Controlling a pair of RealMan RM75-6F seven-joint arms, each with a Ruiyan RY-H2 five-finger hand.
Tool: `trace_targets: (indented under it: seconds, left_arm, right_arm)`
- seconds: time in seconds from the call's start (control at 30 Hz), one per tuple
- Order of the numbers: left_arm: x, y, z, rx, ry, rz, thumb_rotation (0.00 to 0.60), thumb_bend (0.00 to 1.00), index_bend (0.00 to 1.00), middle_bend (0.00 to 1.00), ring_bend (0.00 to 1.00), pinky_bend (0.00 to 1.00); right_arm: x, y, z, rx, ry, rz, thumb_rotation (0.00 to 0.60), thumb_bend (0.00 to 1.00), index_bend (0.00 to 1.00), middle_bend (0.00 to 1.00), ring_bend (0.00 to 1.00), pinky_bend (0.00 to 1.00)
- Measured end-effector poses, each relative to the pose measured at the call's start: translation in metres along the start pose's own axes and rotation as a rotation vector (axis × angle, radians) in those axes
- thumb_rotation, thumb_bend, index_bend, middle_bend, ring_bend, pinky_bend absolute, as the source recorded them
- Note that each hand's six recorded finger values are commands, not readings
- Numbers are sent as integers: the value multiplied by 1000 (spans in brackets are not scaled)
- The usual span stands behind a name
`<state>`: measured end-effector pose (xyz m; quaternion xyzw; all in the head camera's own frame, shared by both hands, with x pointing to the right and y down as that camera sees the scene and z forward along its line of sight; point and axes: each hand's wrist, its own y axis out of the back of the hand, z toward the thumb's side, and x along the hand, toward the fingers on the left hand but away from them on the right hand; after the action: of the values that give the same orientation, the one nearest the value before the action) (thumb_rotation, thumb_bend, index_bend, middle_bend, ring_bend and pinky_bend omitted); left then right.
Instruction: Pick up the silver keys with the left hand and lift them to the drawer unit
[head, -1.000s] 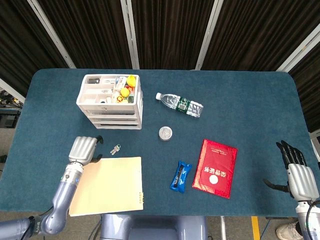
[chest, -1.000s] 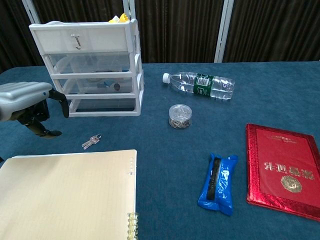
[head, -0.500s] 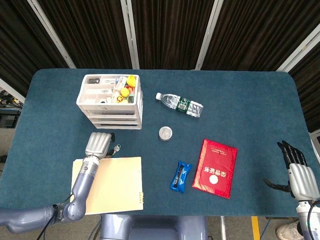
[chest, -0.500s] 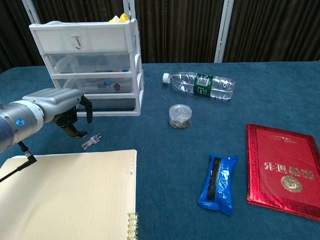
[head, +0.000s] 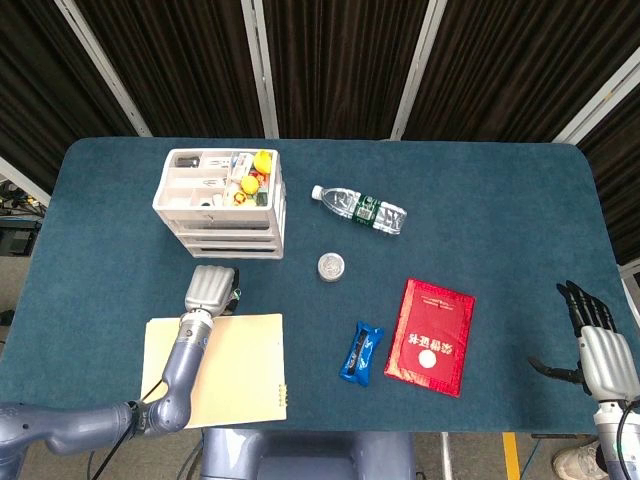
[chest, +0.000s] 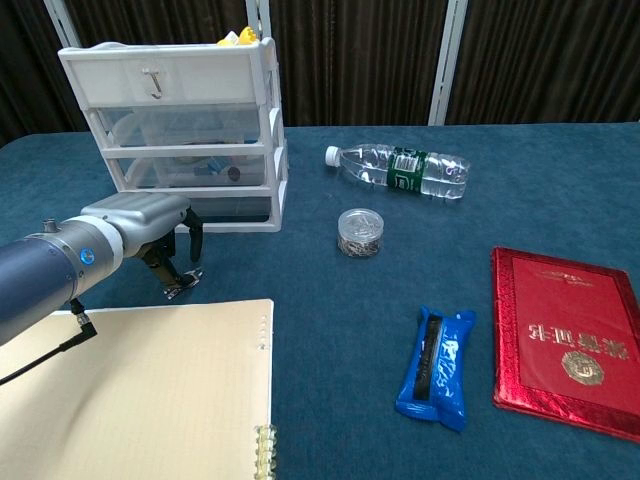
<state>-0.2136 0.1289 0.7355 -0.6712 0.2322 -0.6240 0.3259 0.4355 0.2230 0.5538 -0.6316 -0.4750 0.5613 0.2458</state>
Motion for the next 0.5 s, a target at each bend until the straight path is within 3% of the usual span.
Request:
trace_targets:
  seconds: [0.5]
  left_arm:
    - [10,-8,3,14,16,-7,600,316,460,1000,993,865]
  right_arm:
    - [-1,0,0,-6,1,1,600,0,4,0,0,0]
